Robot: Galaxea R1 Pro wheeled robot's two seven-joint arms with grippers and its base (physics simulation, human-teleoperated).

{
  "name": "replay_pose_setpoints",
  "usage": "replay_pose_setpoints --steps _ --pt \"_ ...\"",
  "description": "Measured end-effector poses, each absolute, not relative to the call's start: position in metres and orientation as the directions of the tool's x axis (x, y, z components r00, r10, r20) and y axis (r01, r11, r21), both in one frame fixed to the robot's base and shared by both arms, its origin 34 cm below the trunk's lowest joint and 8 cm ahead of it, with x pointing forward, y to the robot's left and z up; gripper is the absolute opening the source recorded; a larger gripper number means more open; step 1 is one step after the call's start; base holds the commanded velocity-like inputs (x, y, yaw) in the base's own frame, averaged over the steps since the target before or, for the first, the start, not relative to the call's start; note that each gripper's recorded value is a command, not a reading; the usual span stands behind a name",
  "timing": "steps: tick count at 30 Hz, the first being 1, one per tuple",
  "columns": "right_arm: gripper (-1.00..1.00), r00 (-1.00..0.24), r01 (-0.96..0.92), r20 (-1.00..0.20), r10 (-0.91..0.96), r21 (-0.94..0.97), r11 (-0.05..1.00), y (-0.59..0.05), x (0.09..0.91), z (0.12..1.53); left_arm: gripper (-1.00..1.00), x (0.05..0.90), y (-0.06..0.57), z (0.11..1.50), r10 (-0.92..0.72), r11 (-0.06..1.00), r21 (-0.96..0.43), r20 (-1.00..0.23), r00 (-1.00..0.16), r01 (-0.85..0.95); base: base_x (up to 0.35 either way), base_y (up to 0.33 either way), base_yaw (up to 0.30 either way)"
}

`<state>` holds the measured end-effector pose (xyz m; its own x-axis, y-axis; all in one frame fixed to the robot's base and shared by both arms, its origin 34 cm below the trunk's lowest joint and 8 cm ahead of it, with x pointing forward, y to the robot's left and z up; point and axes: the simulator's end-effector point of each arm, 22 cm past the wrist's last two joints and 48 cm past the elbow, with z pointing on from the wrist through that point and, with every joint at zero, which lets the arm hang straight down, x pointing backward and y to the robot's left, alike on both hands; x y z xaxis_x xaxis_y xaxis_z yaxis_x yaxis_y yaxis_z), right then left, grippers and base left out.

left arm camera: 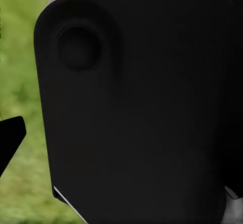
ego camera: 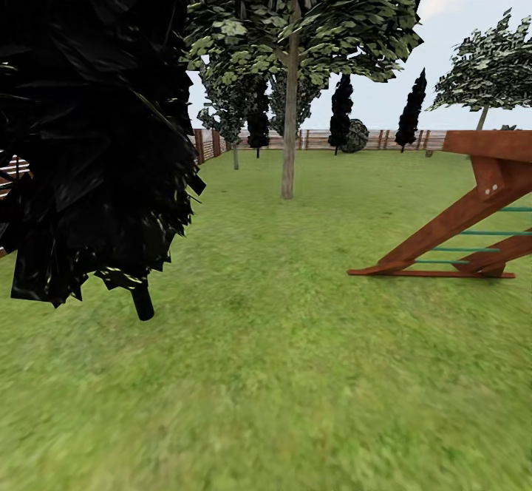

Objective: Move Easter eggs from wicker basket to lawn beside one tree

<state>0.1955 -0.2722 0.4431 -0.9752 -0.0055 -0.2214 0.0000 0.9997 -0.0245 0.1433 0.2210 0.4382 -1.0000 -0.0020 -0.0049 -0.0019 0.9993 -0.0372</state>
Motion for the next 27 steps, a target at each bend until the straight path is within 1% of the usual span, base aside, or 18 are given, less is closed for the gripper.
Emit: replay_pose_setpoints --steps 10,12,14,19,27 --pt "1.00 -0.976 0.011 -0.218 0.007 -0.017 1.000 -0.269 0.193 0.443 1.00 0.144 0.222 0.438 -0.002 0.999 -0.036 -0.008 -1.000 -0.002 0.000 0.000 0.000" --pt "1.00 -0.974 0.007 -0.225 0.003 -0.021 1.000 -0.272 0.196 0.443 1.00 0.160 0.221 0.438 -0.003 0.999 -0.038 -0.040 -0.999 -0.001 0.041 0.000 0.000" --pt "1.00 -0.973 0.006 -0.229 0.000 -0.025 1.000 -0.275 0.197 0.444 1.00 0.171 0.223 0.439 0.021 0.999 -0.036 -0.062 -0.998 0.024 0.255 0.000 0.000" --pt "1.00 -0.973 0.007 -0.232 0.000 -0.028 1.000 -0.277 0.199 0.444 1.00 0.174 0.224 0.439 0.090 0.995 -0.028 -0.070 -0.993 0.093 0.305 0.000 0.000" --pt "1.00 -0.969 0.010 -0.249 0.000 -0.037 0.999 -0.284 0.207 0.445 1.00 0.179 0.226 0.440 0.102 0.994 -0.022 -0.083 -0.991 0.105 0.320 0.000 -0.013"
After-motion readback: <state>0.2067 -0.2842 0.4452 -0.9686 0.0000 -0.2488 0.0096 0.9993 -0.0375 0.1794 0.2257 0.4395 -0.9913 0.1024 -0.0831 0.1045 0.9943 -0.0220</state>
